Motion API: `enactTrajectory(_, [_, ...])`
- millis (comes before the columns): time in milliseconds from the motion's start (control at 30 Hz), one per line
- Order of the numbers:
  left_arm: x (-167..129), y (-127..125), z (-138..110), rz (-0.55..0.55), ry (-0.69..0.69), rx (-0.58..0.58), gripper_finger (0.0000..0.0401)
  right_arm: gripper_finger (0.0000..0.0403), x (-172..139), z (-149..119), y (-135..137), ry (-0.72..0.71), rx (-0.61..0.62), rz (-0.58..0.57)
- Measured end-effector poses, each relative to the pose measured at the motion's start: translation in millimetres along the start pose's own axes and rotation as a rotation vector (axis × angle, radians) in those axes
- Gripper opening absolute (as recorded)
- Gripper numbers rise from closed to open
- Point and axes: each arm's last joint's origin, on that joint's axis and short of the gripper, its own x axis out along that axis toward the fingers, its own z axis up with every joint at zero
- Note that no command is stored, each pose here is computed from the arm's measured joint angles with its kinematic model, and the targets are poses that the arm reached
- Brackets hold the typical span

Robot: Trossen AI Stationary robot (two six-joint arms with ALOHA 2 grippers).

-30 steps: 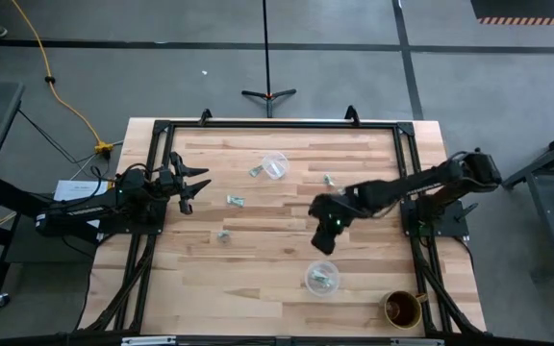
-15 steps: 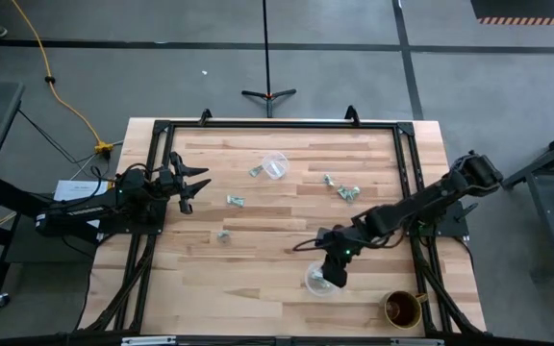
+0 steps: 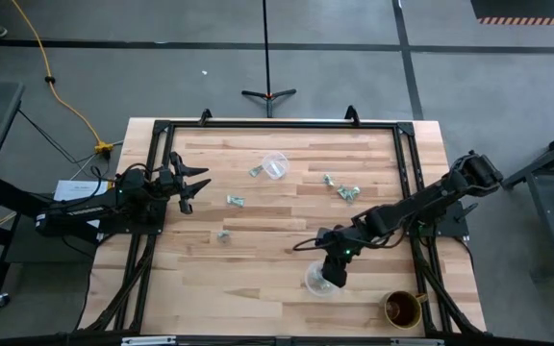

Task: Pick and place Stevia / Truvia into bins
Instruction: Put the stevia packet into the bottom transparent container

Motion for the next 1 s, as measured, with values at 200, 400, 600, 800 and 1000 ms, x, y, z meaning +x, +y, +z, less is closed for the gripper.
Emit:
enactTrajectory(200, [0.0,0.0,0.0,0.0,0.0,0.0,0.0182,0.011,-1.9,9.5,-8.5,-0.046,0.015,-0.038])
enactTrajectory(400, [0.0,0.0,0.0,0.0,0.0,0.0,0.0182,0.0112,-12.2,26.1,-49.0,-0.134,0.085,-0.361])
enactTrajectory(600, [0.0,0.0,-0.1,-0.001,0.0,0.0,0.0182,0.0112,-36.4,31.6,-102.1,-0.08,0.305,-0.729])
enactTrajectory(800, [0.0,0.0,0.0,0.0,0.0,0.0,0.0182,0.0119,-52.9,51.6,-136.3,-0.121,0.387,-0.788])
enactTrajectory(1000, [0.0,-0.1,-0.2,-0.001,0.001,0.0,0.0182,0.0146,-60.1,84.2,-151.9,-0.249,0.176,-0.671])
